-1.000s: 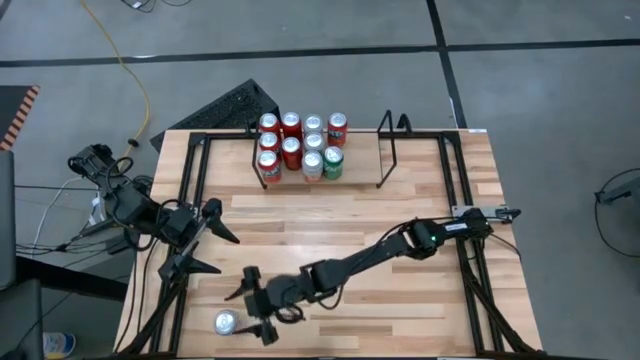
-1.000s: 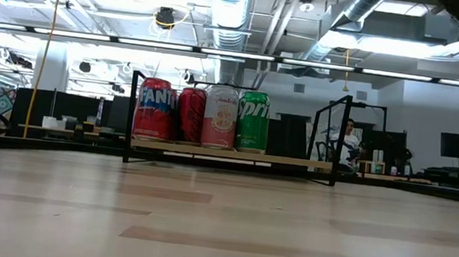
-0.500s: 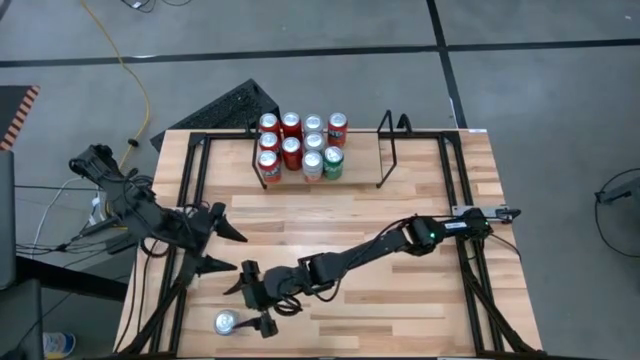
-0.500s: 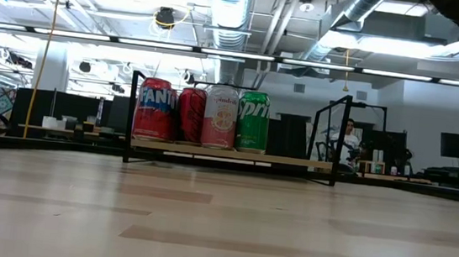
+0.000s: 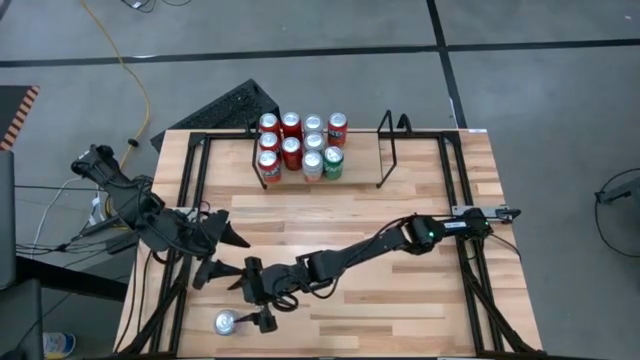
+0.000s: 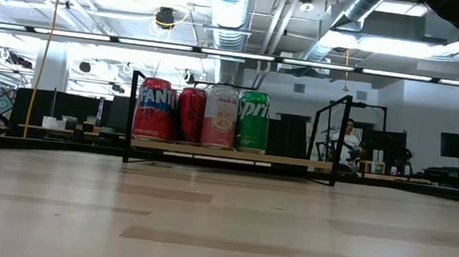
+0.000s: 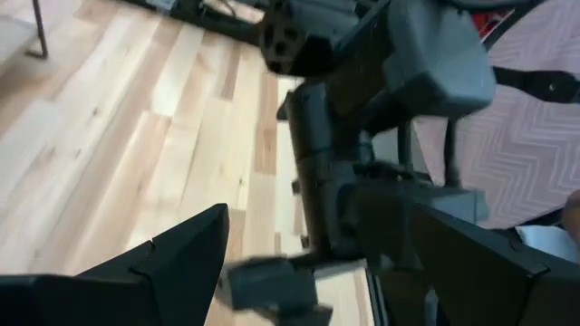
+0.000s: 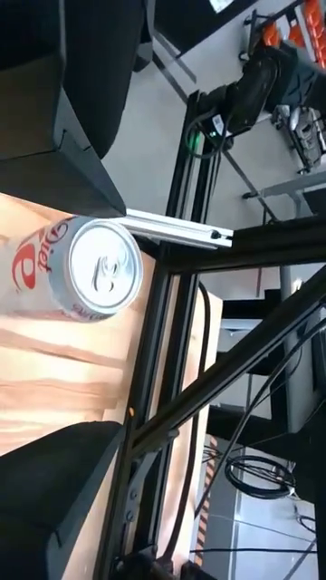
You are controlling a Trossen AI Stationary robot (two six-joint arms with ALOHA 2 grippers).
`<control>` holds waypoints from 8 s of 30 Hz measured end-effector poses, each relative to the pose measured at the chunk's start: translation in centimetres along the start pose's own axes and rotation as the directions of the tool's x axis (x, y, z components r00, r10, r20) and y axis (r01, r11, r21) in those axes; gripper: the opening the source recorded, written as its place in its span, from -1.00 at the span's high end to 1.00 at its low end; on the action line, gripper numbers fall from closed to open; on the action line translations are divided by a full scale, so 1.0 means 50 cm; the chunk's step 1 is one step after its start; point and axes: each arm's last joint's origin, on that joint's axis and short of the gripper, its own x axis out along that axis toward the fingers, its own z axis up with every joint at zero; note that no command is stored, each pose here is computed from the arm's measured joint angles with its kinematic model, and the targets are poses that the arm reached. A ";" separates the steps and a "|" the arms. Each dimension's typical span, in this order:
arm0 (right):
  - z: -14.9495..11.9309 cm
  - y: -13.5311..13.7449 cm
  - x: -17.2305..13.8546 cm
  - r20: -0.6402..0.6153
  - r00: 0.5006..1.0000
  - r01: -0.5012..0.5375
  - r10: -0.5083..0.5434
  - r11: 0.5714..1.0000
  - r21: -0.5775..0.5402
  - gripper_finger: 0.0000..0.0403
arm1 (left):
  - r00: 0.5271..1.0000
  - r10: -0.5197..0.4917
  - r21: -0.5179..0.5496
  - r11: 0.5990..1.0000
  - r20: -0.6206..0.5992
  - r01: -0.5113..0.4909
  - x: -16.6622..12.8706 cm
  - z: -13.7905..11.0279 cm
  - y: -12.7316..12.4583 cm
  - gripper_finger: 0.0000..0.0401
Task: Place canned beverage on shelf
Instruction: Put the red silver soda can on the shelf
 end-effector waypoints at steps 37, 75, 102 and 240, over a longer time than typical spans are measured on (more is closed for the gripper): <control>-0.040 -0.084 -0.098 -0.599 0.787 0.158 -0.147 0.987 -0.034 -0.79 | 0.776 0.239 0.206 0.968 -0.584 -0.143 0.142 -0.272 -0.222 -0.62; -0.038 -0.049 -0.105 -0.620 0.774 0.134 -0.124 0.991 -0.031 -0.79 | 0.779 0.256 0.259 0.958 -0.572 -0.124 0.163 -0.286 -0.211 -0.17; 0.300 0.123 -0.609 -0.348 0.773 0.532 -0.531 0.841 -0.101 -0.68 | 0.837 0.362 0.542 0.835 -0.411 -0.095 0.231 -0.075 -0.050 -0.17; 0.266 0.062 -0.693 -0.328 0.488 0.794 -0.809 0.568 -0.218 -0.68 | 0.936 0.343 0.689 0.697 -0.077 -0.199 0.145 0.525 0.278 -0.62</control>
